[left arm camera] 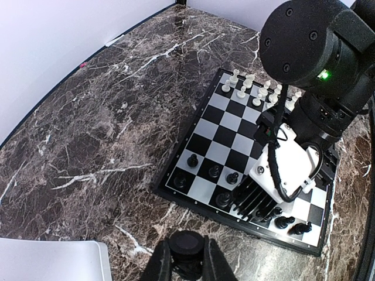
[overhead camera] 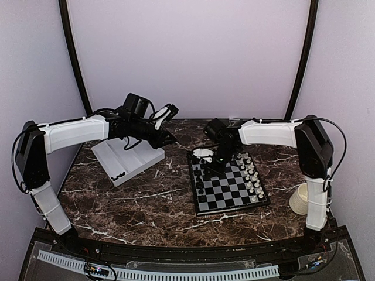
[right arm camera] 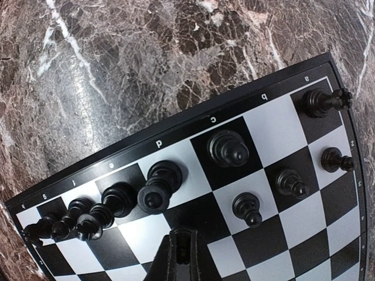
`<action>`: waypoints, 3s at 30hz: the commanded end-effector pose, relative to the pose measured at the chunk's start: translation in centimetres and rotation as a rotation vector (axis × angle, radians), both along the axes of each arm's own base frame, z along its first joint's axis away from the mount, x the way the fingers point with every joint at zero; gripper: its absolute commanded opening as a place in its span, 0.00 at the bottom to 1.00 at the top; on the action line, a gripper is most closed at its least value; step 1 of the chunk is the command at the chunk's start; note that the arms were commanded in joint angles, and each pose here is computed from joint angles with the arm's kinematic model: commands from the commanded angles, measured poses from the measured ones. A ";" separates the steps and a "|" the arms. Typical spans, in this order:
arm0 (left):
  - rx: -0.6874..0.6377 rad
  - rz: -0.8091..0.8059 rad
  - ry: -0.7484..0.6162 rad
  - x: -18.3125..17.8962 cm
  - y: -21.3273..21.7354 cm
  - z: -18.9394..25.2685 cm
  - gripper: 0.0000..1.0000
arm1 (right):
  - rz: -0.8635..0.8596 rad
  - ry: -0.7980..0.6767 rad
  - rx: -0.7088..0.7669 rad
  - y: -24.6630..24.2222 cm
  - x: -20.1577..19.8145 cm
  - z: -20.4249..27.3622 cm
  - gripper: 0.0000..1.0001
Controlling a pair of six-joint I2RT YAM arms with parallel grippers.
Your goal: Set up the chess pieces on the board
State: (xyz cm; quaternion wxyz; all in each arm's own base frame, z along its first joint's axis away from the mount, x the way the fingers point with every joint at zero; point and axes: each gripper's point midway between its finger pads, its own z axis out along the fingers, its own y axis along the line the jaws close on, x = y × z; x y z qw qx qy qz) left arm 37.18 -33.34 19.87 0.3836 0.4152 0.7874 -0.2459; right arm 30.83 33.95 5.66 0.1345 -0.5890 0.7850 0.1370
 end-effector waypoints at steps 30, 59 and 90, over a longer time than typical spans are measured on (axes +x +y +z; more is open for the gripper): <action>-0.038 -0.012 -0.026 -0.4 0.1 2.9 0.02 | -0.016 -0.048 -0.020 0.8 0.8 0.2 0.18; -0.048 -0.065 0.012 -1.1 -0.6 2.4 0.03 | 0.021 -0.044 0.054 0.2 -1.2 5.6 0.23; -0.848 0.105 0.238 -0.7 -3.7 12.5 0.04 | -0.173 -0.263 0.580 1.2 4.2 24.1 0.32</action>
